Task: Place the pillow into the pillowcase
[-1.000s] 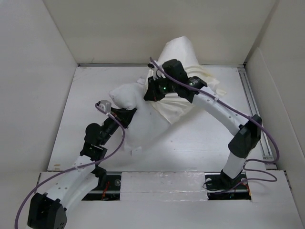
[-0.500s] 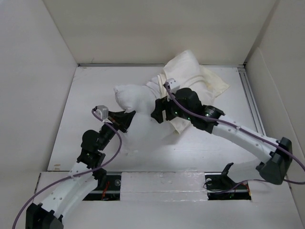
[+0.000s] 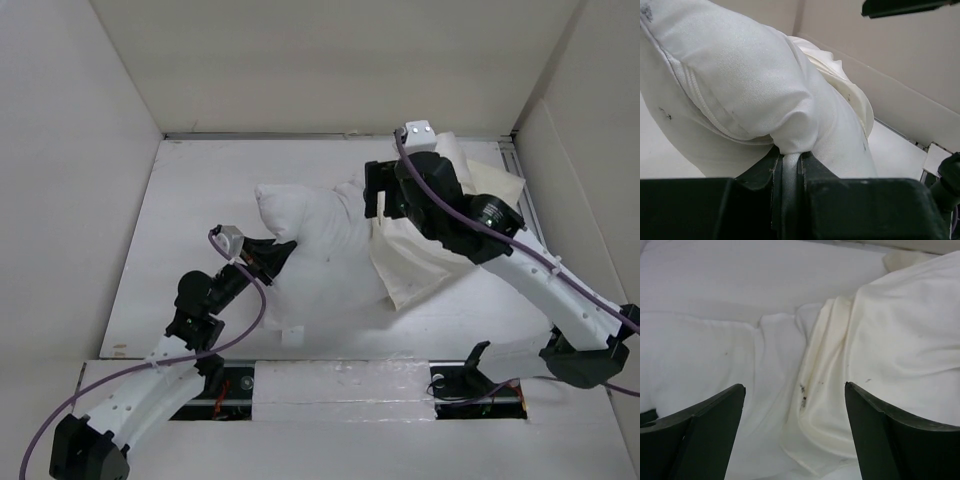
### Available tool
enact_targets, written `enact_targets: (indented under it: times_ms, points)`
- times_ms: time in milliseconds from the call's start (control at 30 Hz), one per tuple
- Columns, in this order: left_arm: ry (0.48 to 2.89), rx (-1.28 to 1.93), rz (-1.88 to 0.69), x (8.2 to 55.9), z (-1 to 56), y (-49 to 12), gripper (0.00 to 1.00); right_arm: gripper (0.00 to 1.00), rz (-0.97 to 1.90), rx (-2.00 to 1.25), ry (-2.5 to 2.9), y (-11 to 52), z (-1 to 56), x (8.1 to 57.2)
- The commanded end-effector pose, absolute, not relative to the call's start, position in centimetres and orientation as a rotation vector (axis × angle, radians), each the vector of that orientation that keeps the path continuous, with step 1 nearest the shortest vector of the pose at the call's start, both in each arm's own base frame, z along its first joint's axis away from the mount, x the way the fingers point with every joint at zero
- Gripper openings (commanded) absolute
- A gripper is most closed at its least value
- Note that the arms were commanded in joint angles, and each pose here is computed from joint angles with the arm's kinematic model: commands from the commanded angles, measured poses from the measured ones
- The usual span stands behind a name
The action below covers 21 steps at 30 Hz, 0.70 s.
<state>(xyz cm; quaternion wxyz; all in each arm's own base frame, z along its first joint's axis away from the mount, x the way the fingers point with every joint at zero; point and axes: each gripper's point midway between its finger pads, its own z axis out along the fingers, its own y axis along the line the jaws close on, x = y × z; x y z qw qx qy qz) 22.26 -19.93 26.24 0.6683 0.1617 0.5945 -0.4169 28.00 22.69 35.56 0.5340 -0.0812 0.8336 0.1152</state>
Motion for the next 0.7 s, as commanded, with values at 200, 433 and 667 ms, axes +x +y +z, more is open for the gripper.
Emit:
enact_targets:
  times_ms: [200,433,667]
  points:
    - [1.125,0.476,-0.979,19.8,30.8,-20.8,0.0,0.44,-0.119,-0.194,2.074,19.3,34.8,34.7]
    - [1.132,0.491,-0.992,19.6,30.5,-21.1,0.0,0.43,-0.168,-0.289,2.195,21.1,27.8,38.7]
    - [1.132,0.491,-0.993,19.6,30.5,-21.1,0.0,0.43,-0.241,-0.291,2.24,20.8,24.7,40.7]
